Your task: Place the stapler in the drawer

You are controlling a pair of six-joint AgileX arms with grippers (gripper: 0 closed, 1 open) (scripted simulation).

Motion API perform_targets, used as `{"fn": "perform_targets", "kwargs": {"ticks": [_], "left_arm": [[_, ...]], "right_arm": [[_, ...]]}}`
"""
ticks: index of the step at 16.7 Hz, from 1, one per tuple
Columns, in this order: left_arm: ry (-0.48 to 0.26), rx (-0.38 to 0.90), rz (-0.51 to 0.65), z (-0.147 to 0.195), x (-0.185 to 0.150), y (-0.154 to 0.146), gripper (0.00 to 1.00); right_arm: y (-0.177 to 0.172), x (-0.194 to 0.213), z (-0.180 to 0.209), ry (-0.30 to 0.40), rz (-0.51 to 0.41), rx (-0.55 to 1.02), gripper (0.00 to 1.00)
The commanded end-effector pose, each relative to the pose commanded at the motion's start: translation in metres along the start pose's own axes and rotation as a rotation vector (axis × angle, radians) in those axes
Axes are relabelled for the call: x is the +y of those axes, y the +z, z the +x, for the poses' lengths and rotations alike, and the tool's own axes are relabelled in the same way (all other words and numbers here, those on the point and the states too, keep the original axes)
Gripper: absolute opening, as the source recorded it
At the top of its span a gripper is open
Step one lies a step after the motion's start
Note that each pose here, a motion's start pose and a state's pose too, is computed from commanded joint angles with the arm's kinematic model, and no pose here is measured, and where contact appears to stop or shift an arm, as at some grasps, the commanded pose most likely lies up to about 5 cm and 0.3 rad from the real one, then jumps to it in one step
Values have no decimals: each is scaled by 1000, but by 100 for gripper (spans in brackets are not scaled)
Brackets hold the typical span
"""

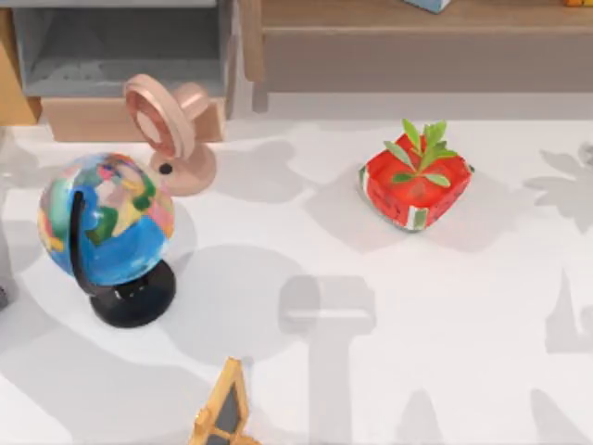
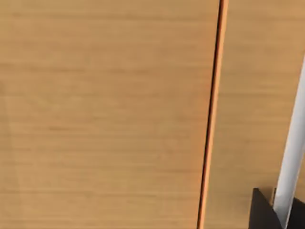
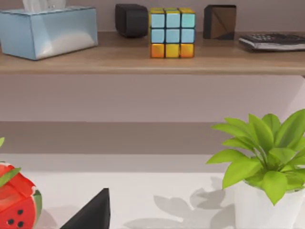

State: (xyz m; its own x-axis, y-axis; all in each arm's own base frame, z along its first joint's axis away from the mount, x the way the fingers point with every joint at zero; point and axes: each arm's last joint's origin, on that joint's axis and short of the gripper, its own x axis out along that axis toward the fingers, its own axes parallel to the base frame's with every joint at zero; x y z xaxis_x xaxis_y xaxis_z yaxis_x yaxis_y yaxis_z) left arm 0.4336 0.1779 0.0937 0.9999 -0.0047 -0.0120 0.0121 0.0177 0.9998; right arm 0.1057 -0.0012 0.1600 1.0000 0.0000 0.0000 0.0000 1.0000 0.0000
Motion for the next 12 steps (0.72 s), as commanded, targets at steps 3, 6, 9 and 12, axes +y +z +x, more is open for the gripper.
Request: {"fn": "perform_targets", "kwargs": {"ticks": [3, 6, 9, 12], "left_arm": [[-14, -4, -6, 6, -4, 4, 0], [-14, -4, -6, 6, -4, 4, 8], [-14, -4, -6, 6, -4, 4, 30], [-14, -4, -6, 6, -4, 4, 53]], "right_arm": [[0, 0, 0, 0, 0, 0, 100], [0, 0, 0, 0, 0, 0, 100], [0, 0, 0, 0, 0, 0, 100], [0, 0, 0, 0, 0, 0, 100]]}}
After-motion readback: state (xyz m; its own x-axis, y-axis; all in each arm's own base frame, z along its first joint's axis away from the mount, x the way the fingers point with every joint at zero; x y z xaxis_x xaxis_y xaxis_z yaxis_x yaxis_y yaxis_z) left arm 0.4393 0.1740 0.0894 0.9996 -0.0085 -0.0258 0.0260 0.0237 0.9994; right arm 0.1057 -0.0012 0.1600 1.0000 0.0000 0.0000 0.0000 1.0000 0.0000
